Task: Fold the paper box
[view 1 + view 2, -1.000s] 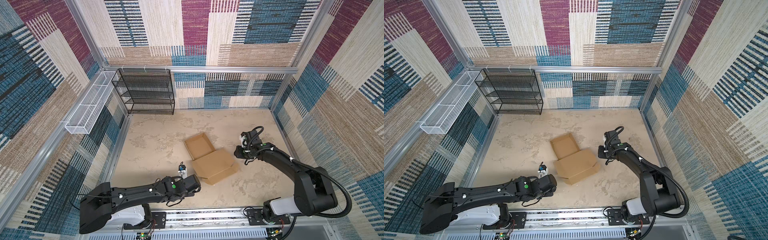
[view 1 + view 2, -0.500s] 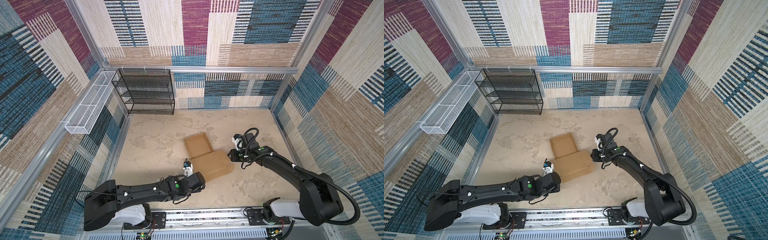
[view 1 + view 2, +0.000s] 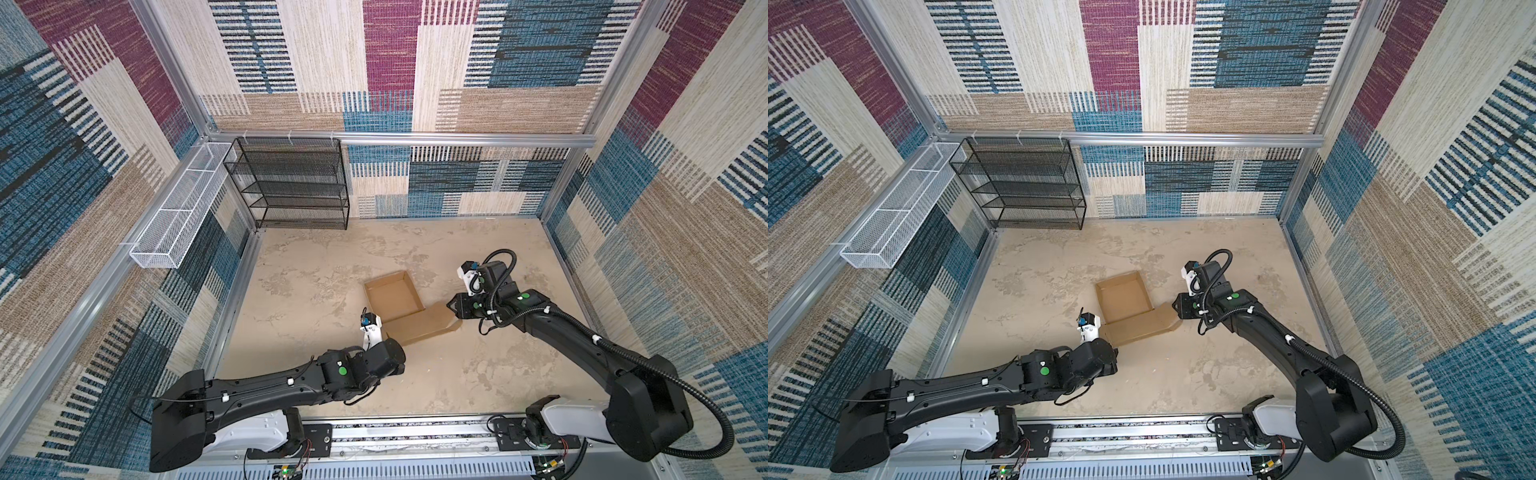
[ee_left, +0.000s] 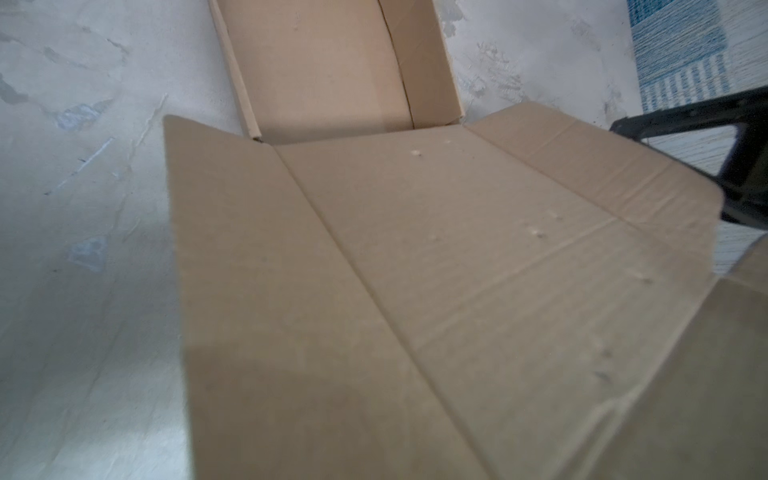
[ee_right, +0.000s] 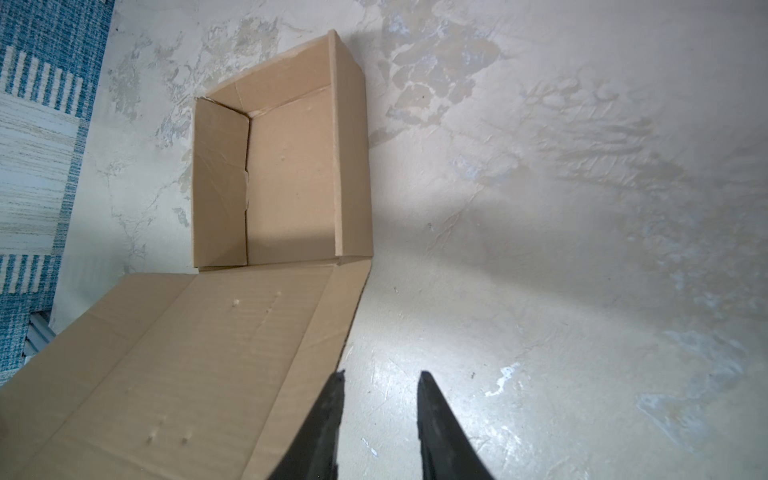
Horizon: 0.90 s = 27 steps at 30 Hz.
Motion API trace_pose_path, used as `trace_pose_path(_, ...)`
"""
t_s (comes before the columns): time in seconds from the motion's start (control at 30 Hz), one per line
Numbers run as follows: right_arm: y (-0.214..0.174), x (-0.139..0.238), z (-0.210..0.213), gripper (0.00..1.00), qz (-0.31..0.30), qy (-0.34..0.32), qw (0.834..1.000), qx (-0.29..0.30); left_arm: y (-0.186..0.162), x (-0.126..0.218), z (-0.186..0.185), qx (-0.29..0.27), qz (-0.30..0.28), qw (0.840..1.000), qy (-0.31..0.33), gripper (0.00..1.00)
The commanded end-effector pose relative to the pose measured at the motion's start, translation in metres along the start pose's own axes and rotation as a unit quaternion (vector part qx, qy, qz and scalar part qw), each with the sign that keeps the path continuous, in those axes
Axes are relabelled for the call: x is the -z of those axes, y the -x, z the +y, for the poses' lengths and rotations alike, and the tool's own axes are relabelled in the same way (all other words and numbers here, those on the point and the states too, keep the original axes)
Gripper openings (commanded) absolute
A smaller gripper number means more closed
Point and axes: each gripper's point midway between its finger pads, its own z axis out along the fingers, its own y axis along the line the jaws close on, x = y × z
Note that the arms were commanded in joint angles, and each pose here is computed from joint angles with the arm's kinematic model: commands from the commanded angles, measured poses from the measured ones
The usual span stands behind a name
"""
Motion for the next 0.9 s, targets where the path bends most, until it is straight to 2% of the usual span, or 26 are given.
trace_pose_path(0.0,0.005,0.001,0.012,0.33,-0.005,0.018,1.0,0.005,0.017,0.01,0.006,-0.001,-0.037,0.999,0.016,0.24)
trace_pose_path(0.23,0.003,0.0,0.029,0.33,-0.004,0.038,0.999,0.014,0.038,0.028,0.019,0.0,-0.073,0.997,0.033,0.3)
trace_pose_path(0.63,-0.005,0.009,0.068,0.34,-0.005,0.076,0.995,0.07,0.05,0.03,0.055,0.027,-0.104,0.992,0.067,0.3)
trace_pose_path(0.87,-0.001,0.022,0.071,0.35,-0.022,0.067,0.993,0.097,0.054,0.032,0.07,0.041,-0.116,0.99,0.075,0.31)
